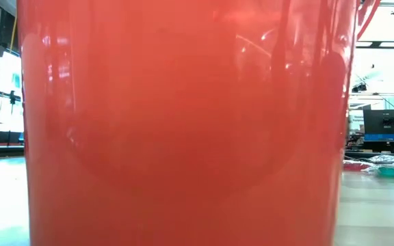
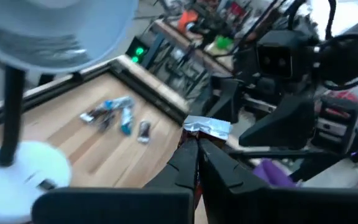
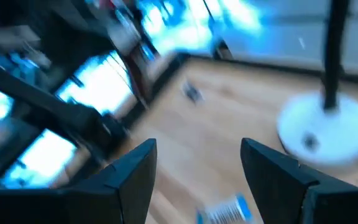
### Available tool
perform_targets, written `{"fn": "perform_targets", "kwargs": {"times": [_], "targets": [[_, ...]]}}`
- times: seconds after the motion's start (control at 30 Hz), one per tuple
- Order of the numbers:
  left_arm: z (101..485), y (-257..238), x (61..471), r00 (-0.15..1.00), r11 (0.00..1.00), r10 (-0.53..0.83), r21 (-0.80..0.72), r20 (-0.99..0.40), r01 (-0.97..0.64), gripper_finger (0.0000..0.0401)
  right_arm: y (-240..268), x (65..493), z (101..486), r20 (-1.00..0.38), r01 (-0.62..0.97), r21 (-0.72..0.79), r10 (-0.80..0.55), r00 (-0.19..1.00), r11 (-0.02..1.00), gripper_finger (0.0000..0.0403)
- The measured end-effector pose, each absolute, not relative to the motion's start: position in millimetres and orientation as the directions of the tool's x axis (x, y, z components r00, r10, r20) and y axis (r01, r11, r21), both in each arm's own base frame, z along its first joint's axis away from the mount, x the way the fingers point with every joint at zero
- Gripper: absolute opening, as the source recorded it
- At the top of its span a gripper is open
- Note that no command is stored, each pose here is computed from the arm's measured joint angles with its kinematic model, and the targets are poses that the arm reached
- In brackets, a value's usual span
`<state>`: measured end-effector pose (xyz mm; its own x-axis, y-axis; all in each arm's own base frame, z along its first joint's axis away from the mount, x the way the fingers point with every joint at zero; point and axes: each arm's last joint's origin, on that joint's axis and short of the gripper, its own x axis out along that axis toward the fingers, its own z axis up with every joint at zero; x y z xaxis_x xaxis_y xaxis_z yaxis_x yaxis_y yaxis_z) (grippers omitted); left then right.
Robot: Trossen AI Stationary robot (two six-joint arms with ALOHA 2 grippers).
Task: Organize candy in baskets
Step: Put the brown chocolate bar into the purple bucket
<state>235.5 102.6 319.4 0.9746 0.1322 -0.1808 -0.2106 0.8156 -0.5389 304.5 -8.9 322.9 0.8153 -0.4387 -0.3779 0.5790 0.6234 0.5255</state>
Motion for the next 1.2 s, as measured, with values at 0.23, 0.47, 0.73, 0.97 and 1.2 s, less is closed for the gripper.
{"fn": "perform_targets", "kwargs": {"times": [0.23,0.47,0.73,0.97,1.2], "targets": [[319.1,90.7,246.4,0.978,0.817,0.141,-0.540,-0.154,-0.203,0.0000,-10.3,310.8,342.3,-0.192,0.480,0.555,-0.457,0.869,0.679,0.0226],[325.1,90.1,247.4,0.979,0.821,0.178,-0.534,-0.095,-0.201,0.0000,-9.9,316.6,336.7,-0.198,0.484,0.556,-0.458,0.867,0.676,0.0226],[332.8,90.3,247.9,0.982,0.816,0.181,-0.550,-0.045,-0.175,0.0000,-9.2,339.9,320.9,-0.162,0.447,0.584,-0.443,0.882,0.677,0.0226],[346.4,84.6,250.2,0.986,0.828,0.168,-0.542,-0.006,-0.144,0.0000,-14.8,348.8,317.9,-0.112,0.427,0.592,-0.455,0.884,0.684,0.0226],[347.0,77.1,261.7,0.990,0.838,0.139,-0.531,-0.016,-0.126,0.0000,-17.5,349.5,324.3,-0.051,0.394,0.583,-0.452,0.891,0.711,0.0226]]}}
